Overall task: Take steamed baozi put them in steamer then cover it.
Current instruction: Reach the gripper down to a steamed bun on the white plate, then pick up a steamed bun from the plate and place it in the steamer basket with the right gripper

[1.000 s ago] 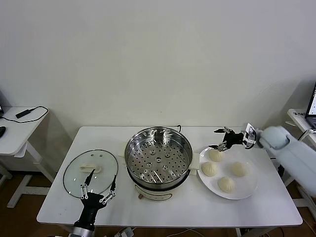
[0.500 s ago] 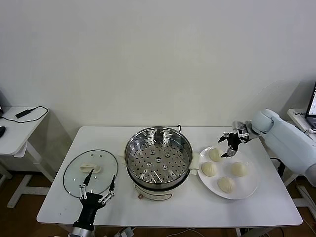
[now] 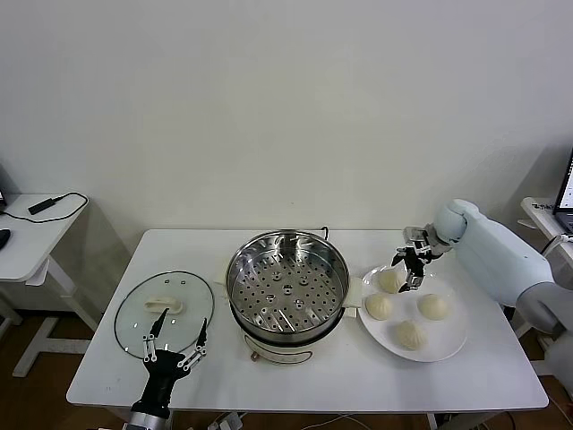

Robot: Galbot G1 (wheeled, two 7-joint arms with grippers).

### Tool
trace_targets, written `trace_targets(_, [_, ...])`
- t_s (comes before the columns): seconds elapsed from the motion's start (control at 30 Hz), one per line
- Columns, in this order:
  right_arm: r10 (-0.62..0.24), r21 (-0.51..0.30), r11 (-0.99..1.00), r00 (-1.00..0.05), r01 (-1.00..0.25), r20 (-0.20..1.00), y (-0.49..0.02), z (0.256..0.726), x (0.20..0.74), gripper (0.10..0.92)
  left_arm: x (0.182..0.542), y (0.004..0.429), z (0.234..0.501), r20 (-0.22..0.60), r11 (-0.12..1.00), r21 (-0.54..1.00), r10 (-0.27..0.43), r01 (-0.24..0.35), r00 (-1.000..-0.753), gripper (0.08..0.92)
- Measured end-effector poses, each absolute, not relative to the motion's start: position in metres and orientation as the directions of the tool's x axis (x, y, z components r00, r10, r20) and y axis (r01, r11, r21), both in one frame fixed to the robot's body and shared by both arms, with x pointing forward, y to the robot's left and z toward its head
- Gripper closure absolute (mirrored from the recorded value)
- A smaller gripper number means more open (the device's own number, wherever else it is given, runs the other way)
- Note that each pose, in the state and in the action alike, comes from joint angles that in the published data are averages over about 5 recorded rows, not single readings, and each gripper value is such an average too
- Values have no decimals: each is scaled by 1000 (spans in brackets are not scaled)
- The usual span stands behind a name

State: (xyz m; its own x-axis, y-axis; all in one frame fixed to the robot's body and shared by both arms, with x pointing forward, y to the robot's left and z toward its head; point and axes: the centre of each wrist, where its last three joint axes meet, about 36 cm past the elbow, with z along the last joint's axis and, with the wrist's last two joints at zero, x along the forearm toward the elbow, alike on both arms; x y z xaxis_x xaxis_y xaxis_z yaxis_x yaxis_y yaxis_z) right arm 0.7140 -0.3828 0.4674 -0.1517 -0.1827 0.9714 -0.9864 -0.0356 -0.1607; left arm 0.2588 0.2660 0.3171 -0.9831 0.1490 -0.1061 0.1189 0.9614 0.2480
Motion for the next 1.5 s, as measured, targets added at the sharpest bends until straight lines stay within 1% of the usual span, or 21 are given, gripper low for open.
trace_targets(0.23, [-165,-168,-58,-157,-984,974,-377,461,715,312,259,266,317,-108,962,247,148,117,-983,177])
trace_targets(0.37, [-157,-173,-71,-160,-982,974,-376,462,714,349,259,266,317,-109,962,247,146,116,-983,177])
trace_targets(0.47, [-155,-180,-89,-165,-980,974,-374,468,713,359,259,266,317,-110,962,247,145,114,-983,177])
trace_targets(0.6, [-161,-204,-149,-180,-968,970,-369,494,713,361,260,266,318,-113,962,247,147,116,-983,177])
trace_targets(0.77, [-185,-260,-299,-211,-918,960,-349,549,715,361,263,264,320,-122,962,244,152,119,-981,177])
trace_targets(0.93, [-219,-325,-501,-245,-802,944,-311,615,715,353,264,262,322,-129,963,241,154,120,-980,177])
trace_targets(1.13, [-254,-366,-714,-266,-597,930,-251,681,705,352,263,262,324,-134,963,242,154,118,-979,177])
trace_targets(1.3, [-265,-350,-835,-246,-425,932,-197,706,691,352,262,263,325,-137,963,245,152,115,-979,177])
trace_targets(1.5, [-246,-297,-917,-208,-266,947,-139,709,676,352,263,265,325,-141,962,248,150,112,-979,177])
